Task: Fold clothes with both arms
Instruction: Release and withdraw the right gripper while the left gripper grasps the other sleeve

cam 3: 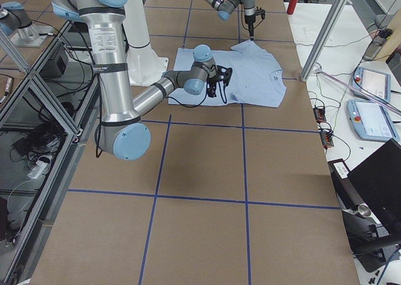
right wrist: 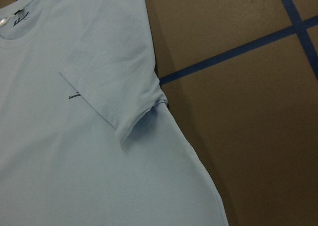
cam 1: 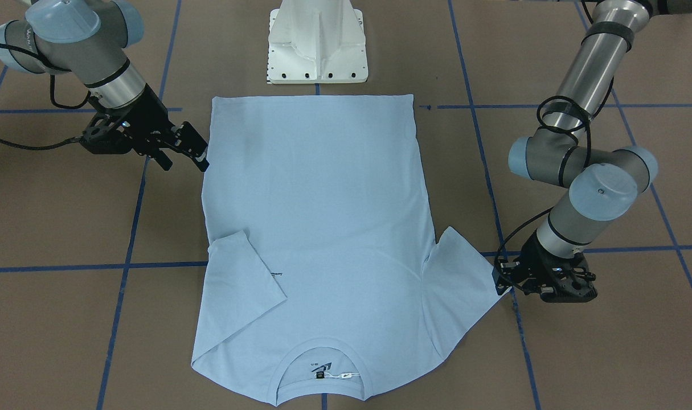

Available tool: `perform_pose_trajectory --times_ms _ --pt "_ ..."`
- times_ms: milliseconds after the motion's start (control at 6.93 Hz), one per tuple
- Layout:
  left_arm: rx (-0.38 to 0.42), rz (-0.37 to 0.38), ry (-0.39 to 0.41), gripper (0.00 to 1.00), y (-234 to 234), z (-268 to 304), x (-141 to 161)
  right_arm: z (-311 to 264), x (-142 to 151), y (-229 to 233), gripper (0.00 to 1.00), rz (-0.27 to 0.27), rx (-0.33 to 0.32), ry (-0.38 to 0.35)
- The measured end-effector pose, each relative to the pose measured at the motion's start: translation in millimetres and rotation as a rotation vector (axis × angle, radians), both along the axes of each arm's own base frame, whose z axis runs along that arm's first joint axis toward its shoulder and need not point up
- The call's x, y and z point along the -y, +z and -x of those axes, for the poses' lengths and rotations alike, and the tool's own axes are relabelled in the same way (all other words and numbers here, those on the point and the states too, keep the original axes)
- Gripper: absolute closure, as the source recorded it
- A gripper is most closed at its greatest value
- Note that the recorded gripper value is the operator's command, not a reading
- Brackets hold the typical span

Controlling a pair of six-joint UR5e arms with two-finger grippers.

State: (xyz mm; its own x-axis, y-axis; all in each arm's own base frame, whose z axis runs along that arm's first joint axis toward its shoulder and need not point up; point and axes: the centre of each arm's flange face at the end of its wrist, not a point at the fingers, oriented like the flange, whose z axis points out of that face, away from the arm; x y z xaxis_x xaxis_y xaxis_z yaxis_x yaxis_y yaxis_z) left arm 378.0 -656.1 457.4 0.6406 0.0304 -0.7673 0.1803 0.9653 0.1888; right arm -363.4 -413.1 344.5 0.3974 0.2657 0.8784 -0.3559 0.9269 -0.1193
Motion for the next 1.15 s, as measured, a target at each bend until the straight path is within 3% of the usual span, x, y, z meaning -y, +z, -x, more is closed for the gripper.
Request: perform_pose_trajectory --times_ms 144,288,433,1009,1154 --pt "-0.001 -0.003 0.006 0.50 -0.3 -4.9 -2.6 0.0 0.8 3.1 0.00 0.003 -0.005 0.002" --pt "-0.001 -0.004 0.015 0.63 0.8 -11.0 -6.4 -0.1 1.1 4.4 0.00 0.004 -0.008 0.003" --pt "0.000 -0.004 0.022 0.98 1.2 -15.8 -9.4 -0.2 1.2 5.2 0.00 0.005 -0.008 0.004" --pt "-0.012 -0.011 0.029 1.00 -8.9 -20.5 -10.8 -1.4 0.9 7.5 0.00 0.007 -0.011 0.005" --pt "-0.050 -0.006 0.022 1.00 -34.9 -24.6 -8.6 -2.3 0.6 9.4 0.00 0.009 -0.014 0.006"
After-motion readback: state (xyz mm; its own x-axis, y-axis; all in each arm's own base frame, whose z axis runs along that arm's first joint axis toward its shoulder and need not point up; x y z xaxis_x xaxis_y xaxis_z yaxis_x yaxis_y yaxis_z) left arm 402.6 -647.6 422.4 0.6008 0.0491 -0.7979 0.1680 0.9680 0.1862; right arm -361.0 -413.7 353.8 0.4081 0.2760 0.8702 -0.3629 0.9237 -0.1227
